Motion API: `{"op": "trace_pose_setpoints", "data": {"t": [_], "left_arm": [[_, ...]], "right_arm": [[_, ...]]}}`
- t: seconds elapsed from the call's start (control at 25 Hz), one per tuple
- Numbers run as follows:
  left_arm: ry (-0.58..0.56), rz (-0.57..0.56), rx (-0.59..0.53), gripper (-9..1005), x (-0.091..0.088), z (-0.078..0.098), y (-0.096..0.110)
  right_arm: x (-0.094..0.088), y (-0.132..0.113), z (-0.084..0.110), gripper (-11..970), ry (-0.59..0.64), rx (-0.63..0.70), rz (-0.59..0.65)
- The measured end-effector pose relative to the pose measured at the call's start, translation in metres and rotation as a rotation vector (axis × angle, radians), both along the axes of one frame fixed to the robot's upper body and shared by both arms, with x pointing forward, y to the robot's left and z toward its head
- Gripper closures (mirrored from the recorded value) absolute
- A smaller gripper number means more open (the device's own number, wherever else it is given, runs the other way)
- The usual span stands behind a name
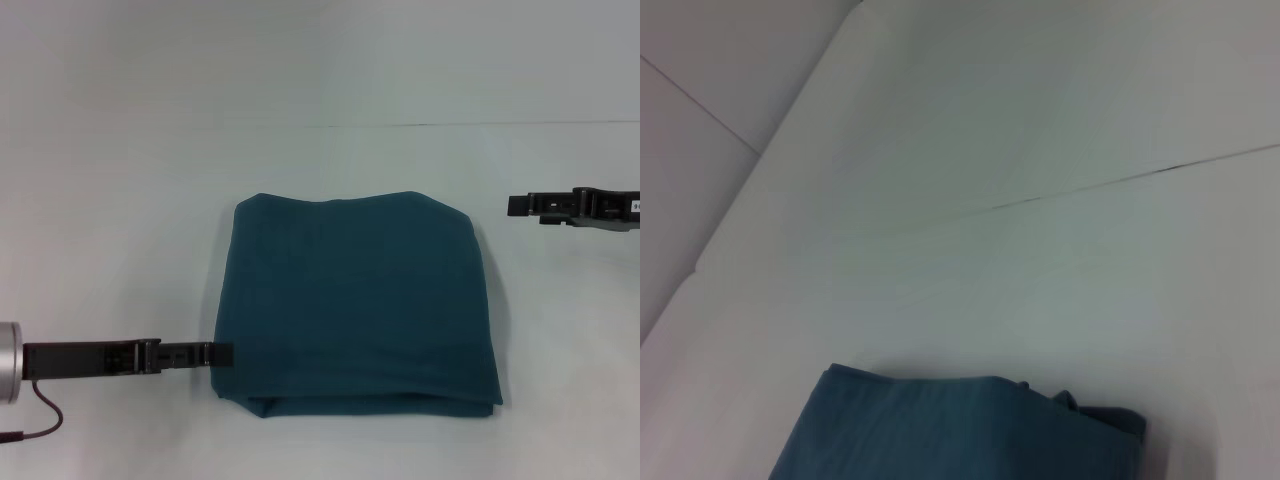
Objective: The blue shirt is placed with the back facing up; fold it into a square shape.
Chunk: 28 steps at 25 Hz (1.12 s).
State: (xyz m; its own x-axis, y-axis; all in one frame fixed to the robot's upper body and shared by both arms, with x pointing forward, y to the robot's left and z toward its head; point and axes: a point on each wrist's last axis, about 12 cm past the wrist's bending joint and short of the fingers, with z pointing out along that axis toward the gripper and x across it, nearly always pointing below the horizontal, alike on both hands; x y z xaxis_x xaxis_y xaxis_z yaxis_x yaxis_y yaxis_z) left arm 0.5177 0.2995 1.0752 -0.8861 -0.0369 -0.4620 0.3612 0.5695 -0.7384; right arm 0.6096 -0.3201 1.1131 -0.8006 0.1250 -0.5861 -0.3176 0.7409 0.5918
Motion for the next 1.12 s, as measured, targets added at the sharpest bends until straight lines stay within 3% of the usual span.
{"op": "trace_pose_setpoints", "data": {"t": [0.44,1.12], "left_arm": [[0.099,0.06,0.009,94,0.002,-0.004,0.001],[0.175,-0.014,0.012,95,0.003,-0.01,-0.014]], "right_arm": [[0.003,-0.001,0.003,184,-0.008,-0.002,-0.005],[0.004,-0.005,0.007,185,-0.011,-0.003,-0.018]]}}
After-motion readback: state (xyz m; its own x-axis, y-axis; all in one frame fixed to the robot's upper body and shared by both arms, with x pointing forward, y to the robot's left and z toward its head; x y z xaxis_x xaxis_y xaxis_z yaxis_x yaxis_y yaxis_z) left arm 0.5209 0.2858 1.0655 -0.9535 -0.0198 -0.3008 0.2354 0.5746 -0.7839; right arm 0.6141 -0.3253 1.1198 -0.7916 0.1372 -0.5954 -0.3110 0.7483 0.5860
